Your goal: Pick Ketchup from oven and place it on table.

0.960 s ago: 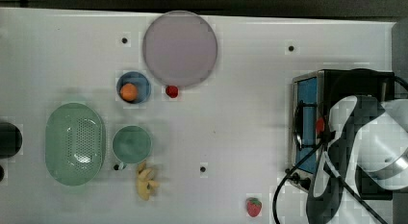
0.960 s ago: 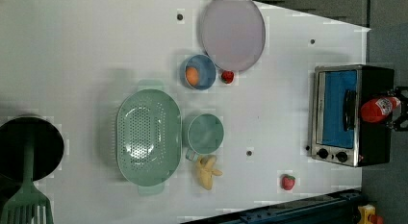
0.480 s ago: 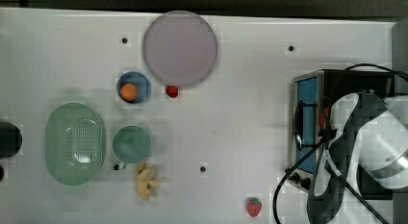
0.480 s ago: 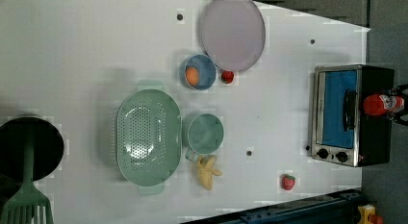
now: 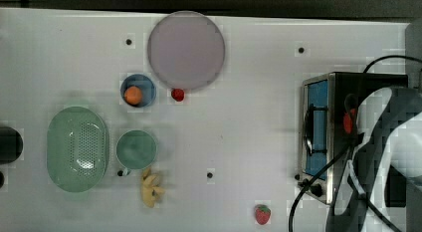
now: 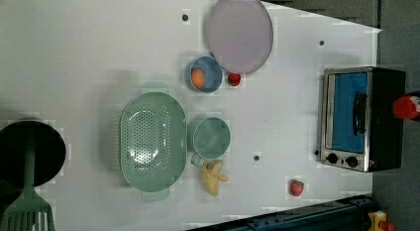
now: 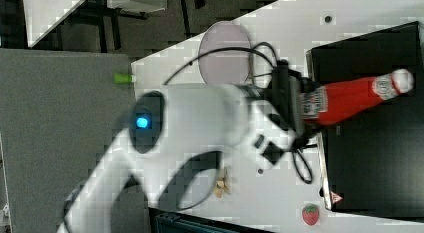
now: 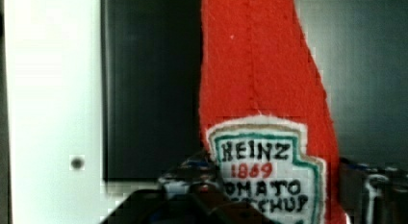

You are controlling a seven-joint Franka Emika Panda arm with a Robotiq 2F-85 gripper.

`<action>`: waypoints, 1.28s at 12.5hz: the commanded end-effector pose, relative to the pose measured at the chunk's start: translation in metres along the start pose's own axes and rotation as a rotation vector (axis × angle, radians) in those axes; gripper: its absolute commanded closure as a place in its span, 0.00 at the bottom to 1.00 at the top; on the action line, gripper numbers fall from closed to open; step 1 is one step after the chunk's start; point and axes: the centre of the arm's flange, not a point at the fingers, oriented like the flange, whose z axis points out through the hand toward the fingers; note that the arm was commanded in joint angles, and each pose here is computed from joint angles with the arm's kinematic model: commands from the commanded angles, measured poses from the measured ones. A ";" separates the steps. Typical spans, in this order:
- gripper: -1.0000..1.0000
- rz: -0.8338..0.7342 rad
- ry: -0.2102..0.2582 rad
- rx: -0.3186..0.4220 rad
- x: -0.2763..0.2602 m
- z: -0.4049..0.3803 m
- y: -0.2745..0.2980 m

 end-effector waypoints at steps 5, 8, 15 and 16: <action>0.37 -0.404 -0.035 0.087 -0.207 -0.183 -0.053; 0.37 -0.566 -0.085 0.022 -0.298 -0.180 -0.060; 0.37 -0.720 -0.114 -0.114 -0.387 -0.082 -0.053; 0.37 -0.719 -0.107 -0.117 -0.386 -0.060 -0.051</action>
